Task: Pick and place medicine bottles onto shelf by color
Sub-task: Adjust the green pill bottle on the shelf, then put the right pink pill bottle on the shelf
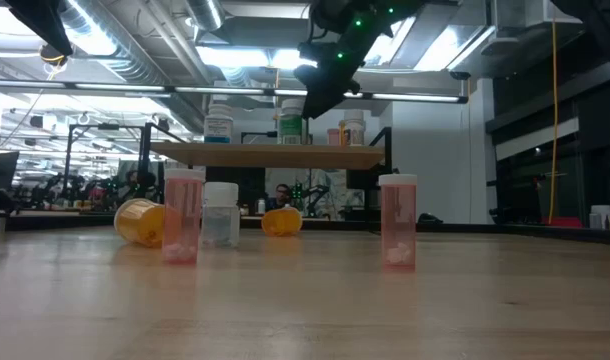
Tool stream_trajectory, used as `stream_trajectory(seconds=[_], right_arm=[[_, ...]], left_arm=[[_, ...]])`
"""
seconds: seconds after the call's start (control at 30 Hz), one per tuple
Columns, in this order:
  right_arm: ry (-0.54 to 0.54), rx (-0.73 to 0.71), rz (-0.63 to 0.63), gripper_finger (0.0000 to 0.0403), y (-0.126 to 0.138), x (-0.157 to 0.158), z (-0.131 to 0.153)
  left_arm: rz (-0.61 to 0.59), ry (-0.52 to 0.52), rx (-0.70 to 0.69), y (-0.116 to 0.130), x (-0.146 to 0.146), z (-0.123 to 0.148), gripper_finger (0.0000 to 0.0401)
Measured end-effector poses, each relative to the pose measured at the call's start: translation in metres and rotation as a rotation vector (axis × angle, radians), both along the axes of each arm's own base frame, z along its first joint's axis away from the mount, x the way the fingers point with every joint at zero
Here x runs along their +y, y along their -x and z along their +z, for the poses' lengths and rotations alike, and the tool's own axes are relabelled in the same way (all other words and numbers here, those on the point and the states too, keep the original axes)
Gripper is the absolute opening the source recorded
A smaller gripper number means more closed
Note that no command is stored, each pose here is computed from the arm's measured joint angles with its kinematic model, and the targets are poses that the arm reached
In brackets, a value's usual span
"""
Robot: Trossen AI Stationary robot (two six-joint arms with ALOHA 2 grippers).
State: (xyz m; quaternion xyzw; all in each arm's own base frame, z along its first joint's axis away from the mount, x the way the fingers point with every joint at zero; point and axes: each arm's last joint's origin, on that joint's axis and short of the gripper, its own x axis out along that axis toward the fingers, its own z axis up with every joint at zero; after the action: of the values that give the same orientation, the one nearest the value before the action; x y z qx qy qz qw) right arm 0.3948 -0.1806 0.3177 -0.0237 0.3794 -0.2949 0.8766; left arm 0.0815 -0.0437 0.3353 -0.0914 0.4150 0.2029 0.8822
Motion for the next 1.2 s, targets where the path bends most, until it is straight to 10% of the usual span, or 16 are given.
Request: stream_trajectory(seconds=[0.23,0.5,0.93,1.2], right_arm=[[-0.046,-0.021,0.038,0.0172,0.015,0.028,0.027],[-0.501,0.033,0.26,0.0172,0.058,0.121,0.06],[-0.494,0.192,0.409,0.0172,0.069,0.295,-0.062],[-0.545,0.045,0.468,0.0172,0.071,0.325,-0.105]], left_arm=[[0.0,0.002,-0.002,0.0,0.0,0.0,0.0228],[0.0,0.002,-0.003,0.0,0.0,0.0,0.0228],[0.0,0.0,-0.003,0.0,0.0,0.0,0.0228],[0.0,-0.001,-0.004,0.0,0.0,0.0,0.0228]])
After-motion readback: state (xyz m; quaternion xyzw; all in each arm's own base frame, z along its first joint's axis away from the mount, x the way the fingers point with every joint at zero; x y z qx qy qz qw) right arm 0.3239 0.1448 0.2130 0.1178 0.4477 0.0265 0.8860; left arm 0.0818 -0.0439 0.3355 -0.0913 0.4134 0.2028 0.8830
